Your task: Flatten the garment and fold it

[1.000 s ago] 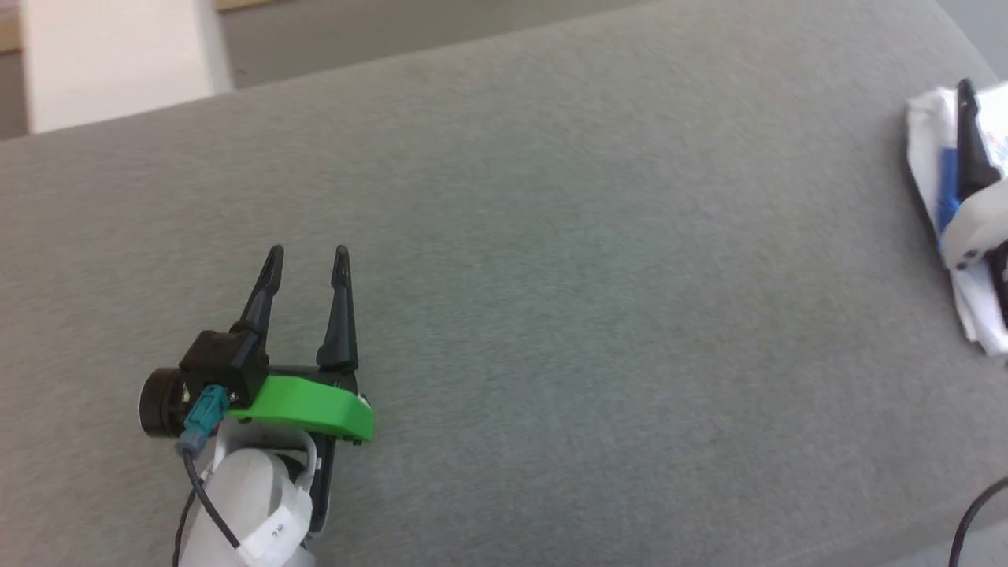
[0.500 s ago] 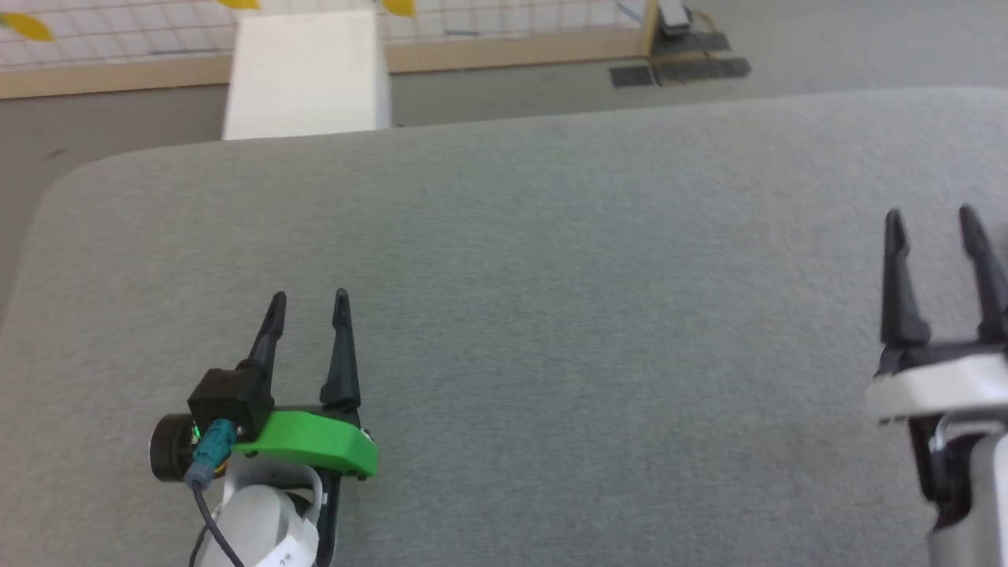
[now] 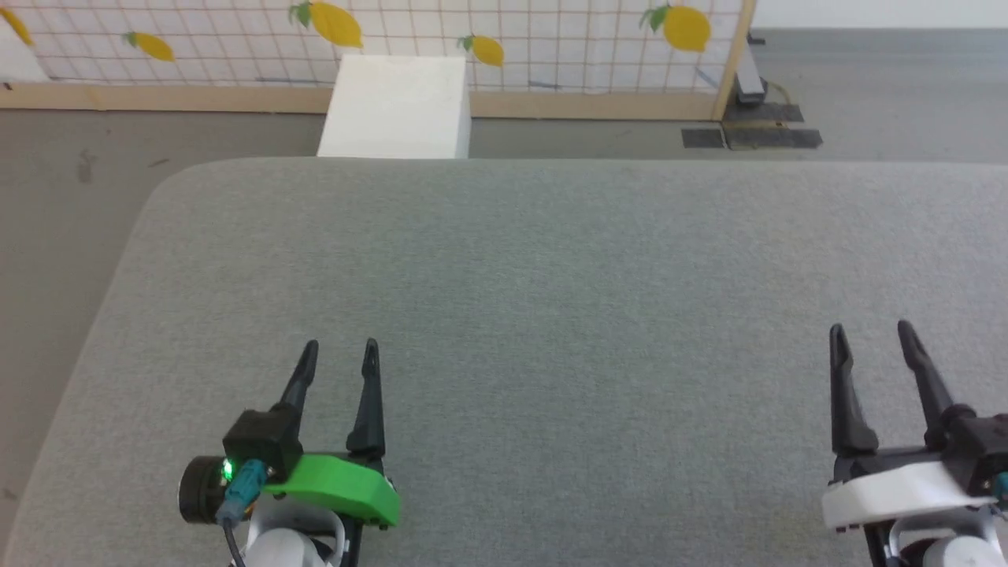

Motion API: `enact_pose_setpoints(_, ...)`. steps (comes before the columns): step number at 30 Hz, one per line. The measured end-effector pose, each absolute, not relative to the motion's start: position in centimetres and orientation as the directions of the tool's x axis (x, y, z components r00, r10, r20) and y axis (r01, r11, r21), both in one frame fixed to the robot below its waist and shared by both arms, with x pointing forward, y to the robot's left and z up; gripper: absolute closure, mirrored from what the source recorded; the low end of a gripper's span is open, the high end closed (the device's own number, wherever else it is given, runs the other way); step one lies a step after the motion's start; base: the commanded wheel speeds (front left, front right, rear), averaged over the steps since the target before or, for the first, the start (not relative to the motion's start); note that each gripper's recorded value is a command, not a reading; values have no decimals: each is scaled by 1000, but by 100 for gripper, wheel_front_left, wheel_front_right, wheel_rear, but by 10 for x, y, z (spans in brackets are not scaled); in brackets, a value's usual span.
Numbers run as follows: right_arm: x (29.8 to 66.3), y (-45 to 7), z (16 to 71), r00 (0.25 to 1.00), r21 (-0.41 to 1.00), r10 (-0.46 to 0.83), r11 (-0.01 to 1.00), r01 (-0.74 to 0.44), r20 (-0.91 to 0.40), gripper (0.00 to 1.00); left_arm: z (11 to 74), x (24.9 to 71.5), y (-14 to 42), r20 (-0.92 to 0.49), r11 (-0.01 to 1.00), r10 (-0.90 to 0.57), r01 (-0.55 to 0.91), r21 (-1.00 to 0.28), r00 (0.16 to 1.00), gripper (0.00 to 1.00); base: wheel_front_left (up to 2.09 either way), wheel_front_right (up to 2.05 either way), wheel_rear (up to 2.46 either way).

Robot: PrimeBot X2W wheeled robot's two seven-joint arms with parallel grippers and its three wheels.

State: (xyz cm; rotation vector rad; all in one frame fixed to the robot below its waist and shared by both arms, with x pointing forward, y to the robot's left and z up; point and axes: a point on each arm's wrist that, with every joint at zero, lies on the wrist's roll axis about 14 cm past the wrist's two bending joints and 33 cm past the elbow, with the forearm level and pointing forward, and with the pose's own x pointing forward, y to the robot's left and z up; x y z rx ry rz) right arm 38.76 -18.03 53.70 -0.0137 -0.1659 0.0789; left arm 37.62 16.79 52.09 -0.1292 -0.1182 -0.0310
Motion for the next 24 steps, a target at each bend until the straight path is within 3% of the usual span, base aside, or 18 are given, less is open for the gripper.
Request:
enact_pose_setpoints(18,379,-162,532,981,8,126,992,-129,149,0,520,359,173,114,989,15,2,-151,993,0,0,0,0)
enact_pose_setpoints(19,378,-163,532,981,9,125,992,-128,149,100,520,359,172,115,989,14,3,-151,993,100,0,0,0)
enact_pose_setpoints(24,378,-163,532,981,8,124,992,-127,150,100,520,360,172,115,989,13,4,-150,993,100,0,0,0)
